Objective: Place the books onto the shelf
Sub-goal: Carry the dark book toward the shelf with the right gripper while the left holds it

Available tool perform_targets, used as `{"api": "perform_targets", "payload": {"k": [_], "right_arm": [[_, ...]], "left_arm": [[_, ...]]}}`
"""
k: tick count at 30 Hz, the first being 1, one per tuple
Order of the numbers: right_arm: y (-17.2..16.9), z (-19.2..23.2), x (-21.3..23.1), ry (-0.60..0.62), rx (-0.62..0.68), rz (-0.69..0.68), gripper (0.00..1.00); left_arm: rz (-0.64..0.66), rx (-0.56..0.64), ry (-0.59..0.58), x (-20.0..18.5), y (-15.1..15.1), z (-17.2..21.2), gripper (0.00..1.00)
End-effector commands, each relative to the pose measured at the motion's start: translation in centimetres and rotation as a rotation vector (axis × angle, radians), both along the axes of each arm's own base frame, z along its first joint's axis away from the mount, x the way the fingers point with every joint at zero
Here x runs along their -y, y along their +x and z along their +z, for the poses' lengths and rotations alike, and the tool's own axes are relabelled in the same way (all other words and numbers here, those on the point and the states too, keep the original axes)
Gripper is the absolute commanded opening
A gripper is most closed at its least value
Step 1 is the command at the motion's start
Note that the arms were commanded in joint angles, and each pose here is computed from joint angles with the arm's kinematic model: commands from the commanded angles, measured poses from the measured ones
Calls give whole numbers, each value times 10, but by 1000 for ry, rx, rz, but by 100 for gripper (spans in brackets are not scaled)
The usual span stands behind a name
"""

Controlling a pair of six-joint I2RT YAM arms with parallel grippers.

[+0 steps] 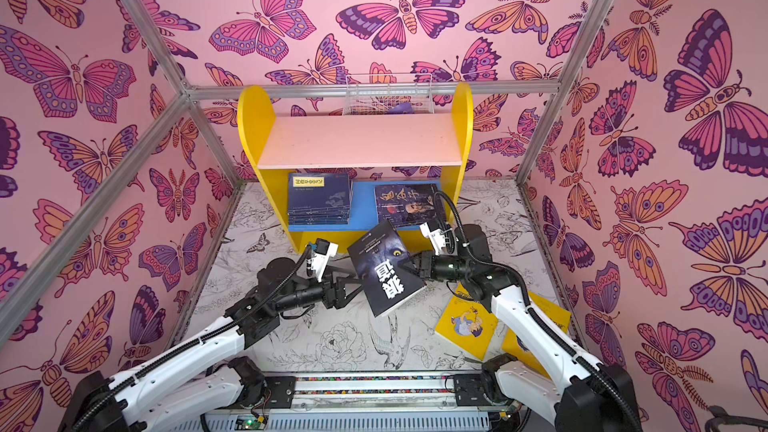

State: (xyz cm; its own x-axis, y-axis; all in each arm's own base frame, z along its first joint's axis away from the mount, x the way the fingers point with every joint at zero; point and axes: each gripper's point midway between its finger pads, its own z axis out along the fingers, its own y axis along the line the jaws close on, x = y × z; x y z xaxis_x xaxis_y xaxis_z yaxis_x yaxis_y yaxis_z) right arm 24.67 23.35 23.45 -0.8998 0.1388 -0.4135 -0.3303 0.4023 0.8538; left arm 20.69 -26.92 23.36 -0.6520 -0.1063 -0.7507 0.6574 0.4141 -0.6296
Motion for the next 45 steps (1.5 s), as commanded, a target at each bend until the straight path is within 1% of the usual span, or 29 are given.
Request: {"api": "perform_targets", "payload": {"k": [1, 4, 6, 8, 10, 13, 17, 20, 24, 26, 29, 31, 33, 34, 35, 36, 37, 38, 39, 40, 41, 42, 43, 45], "right_arm": [[25, 76, -10, 154, 204, -26, 0], [29, 105, -15, 266, 243, -13, 0], [30, 118, -17, 314, 261, -5, 0], [28, 127, -17, 345, 262, 4, 0], [25, 130, -18, 364, 259, 18, 0], [20, 132, -18, 387, 252, 32, 0], [11, 140, -14, 441, 256, 37, 0], [6, 149, -12, 478, 259, 41, 0], [3, 155, -11, 516, 250, 53, 0], [3, 157, -11, 527, 251, 57, 0], [5, 154, -12, 524, 245, 50, 0], [8, 148, -13, 512, 235, 47, 0], [10, 138, -14, 480, 220, 42, 0], [11, 131, -15, 452, 212, 37, 0], [11, 126, -15, 422, 214, 36, 0], [10, 118, -15, 375, 217, 34, 0], [9, 111, -14, 323, 228, 27, 2], [9, 107, -11, 278, 243, 14, 8], [9, 99, -8, 220, 244, -6, 25], [8, 98, -5, 179, 274, -17, 39], [7, 99, -2, 156, 302, -22, 47], [5, 101, 0, 139, 327, -24, 53], [4, 104, 1, 134, 347, -16, 55], [1, 113, 1, 150, 363, 25, 55]], "left_arm": [[-2, 20, -108, -2, -2, 22, 90], [28, 24, -123, -2, 5, 26, 93], [59, 18, -125, -3, 11, 25, 94], [87, 20, -140, -4, 18, 27, 96], [89, 40, -174, -2, 21, 36, 97], [65, 78, -214, 5, 25, 51, 97], [25, 94, -245, 15, 29, 57, 98], [-1, 104, -294, 19, 32, 62, 98], [-61, 139, -389, 21, 25, 82, 98], [-101, 149, -406, 25, 21, 90, 96], [-161, 150, -403, 31, 16, 98, 87], [-171, 143, -398, 32, 15, 100, 75], [-167, 141, -388, 32, 15, 101, 49], [-146, 140, -379, 29, 16, 102, 33], [-128, 144, -364, 28, 17, 102, 20], [-98, 143, -337, 24, 20, 99, 9], [-70, 132, -299, 21, 21, 94, 0], [-67, 126, -258, 20, 19, 90, 0], [-76, 123, -201, 18, 15, 83, 0], [-107, 115, -153, 18, 9, 78, 0], [-148, 110, -121, 18, 0, 75, 0], [-201, 99, -96, 18, -11, 73, 0], [-259, 85, -80, 18, -22, 70, 0], [-330, 62, -59, 16, -38, 67, 0]]}}
